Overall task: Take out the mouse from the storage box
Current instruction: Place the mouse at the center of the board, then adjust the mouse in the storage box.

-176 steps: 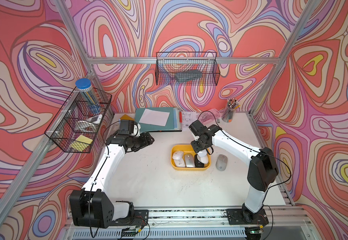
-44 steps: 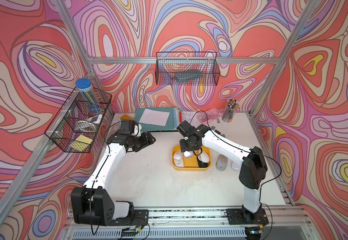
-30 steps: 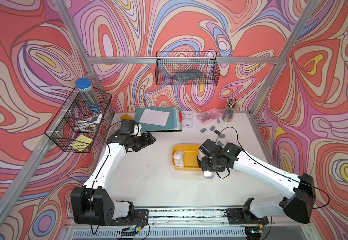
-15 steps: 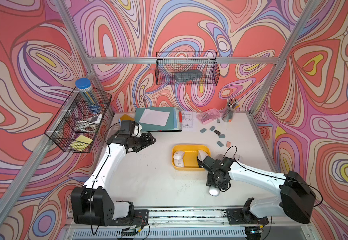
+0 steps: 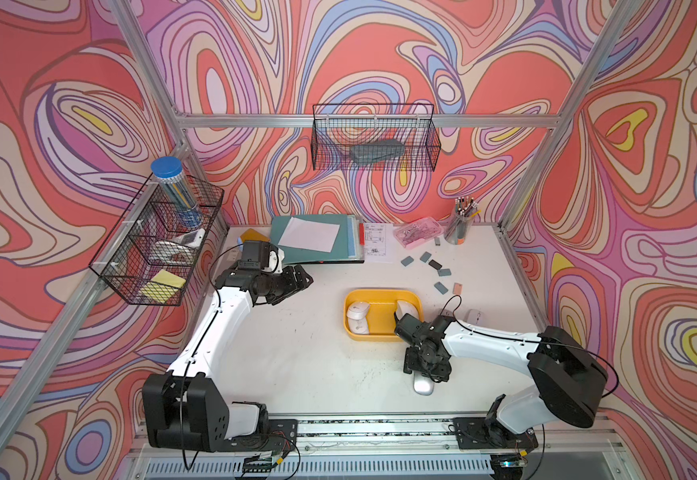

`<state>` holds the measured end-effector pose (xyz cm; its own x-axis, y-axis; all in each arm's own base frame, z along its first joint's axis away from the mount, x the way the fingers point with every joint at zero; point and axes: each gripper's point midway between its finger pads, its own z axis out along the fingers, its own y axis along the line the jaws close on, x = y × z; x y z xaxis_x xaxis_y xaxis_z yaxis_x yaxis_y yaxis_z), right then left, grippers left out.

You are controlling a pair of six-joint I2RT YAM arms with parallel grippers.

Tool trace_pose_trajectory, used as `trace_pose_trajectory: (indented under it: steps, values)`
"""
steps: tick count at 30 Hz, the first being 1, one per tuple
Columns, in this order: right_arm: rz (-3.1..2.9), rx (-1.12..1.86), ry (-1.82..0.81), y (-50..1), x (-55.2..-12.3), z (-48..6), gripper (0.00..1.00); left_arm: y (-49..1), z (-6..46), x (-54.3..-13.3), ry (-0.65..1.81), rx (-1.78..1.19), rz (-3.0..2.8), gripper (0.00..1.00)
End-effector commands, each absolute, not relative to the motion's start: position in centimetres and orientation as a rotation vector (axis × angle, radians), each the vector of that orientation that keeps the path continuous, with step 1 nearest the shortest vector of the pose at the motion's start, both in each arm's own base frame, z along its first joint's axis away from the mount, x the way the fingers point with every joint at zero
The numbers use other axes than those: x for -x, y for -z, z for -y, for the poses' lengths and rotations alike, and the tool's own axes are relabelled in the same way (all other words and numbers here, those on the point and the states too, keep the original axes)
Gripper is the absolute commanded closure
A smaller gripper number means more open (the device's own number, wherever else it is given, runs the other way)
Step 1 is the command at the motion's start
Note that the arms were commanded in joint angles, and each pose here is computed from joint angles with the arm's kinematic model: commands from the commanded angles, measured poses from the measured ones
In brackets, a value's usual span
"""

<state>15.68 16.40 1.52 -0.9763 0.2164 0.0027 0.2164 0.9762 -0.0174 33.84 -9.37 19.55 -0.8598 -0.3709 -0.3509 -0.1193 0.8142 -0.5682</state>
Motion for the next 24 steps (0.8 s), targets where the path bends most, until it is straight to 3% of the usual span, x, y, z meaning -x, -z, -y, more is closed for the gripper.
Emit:
trace_pose_trajectory:
  steps: [1,8,12,14,16,18,19,24]
  values:
    - [3.121,0.324,-0.071,-1.5,-15.5,-16.1,0.22,-19.3,9.6,-33.9,0.764,0.358,-2.548,0.17]
    - [3.258,0.243,-0.078,-11.1,-16.4,-16.4,0.23,-19.2,9.5,-33.9,0.756,0.362,-2.552,0.17]
    - [3.151,0.097,0.22,-13.7,-14.9,-20.0,0.24,-19.3,9.6,-33.9,0.757,0.358,-2.55,0.17]
    - [3.087,0.032,0.437,-14.1,-14.4,-22.6,0.41,-19.4,9.6,-33.9,0.763,0.353,-2.547,0.18]
    - [3.061,-0.012,0.456,-14.1,-14.2,-23.2,0.55,-19.6,9.8,-33.9,0.774,0.346,-2.543,0.18]
    - [3.07,-0.065,0.392,-14.2,-14.6,-23.1,0.93,-19.7,9.8,-33.7,0.777,0.342,-2.541,0.19]
    - [3.088,-0.087,0.358,-14.3,-15.1,-23.1,1.0,-19.8,9.8,-33.7,0.778,0.338,-2.537,0.2]
    - [3.224,-0.254,0.315,-15.1,-18.9,-24.3,1.0,-20.5,9.7,-33.6,0.765,0.319,-2.511,0.23]
